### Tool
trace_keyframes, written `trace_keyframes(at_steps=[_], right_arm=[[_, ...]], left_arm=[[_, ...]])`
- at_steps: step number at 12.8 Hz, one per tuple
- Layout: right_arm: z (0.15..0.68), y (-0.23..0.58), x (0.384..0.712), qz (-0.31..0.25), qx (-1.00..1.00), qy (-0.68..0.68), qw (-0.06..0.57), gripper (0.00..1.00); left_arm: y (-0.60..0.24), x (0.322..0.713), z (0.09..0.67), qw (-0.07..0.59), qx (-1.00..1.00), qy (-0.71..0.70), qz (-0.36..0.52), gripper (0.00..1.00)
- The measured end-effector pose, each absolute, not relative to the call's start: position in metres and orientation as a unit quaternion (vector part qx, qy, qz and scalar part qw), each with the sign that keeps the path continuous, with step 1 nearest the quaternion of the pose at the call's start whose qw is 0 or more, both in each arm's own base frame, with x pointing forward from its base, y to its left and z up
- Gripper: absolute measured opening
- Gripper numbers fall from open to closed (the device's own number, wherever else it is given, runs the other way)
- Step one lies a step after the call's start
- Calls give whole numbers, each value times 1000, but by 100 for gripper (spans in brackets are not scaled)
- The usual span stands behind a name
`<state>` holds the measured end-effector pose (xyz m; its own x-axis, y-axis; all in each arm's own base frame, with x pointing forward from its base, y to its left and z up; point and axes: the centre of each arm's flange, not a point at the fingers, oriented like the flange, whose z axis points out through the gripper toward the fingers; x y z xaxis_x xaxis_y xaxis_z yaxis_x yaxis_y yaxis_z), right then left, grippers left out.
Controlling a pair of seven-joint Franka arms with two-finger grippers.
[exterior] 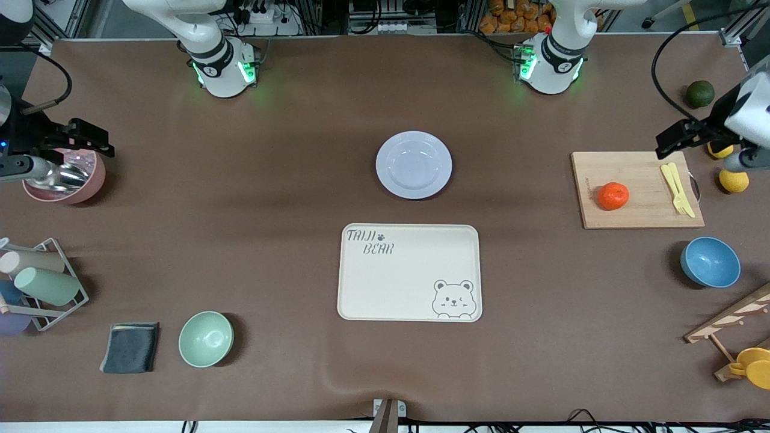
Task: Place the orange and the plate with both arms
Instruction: 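Reach the left gripper toward the orange on the cutting board, then lower the left gripper and grasp the orange while the right gripper extends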
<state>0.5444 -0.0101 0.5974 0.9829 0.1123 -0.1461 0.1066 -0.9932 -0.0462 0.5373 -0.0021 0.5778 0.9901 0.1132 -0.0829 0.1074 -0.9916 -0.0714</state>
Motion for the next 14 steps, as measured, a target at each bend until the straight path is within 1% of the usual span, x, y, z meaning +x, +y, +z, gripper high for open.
trace_keyframes(at_steps=[3, 5, 7, 11, 14], right_arm=[[579, -7, 544, 91, -994, -49, 23, 100], [563, -4, 546, 94, -994, -50, 25, 100], [551, 1, 547, 95, -994, -50, 34, 100], [536, 4, 544, 107, -992, -48, 44, 100], [514, 6, 541, 114, -990, -40, 67, 100]], left_arm=[[34, 537, 492, 33, -995, -79, 55, 100], [47, 525, 435, 31, -994, -86, 68, 100], [48, 513, 392, 36, -993, -82, 80, 100], [67, 502, 326, 52, -992, -80, 85, 100], [78, 499, 297, 50, -991, -87, 86, 100]])
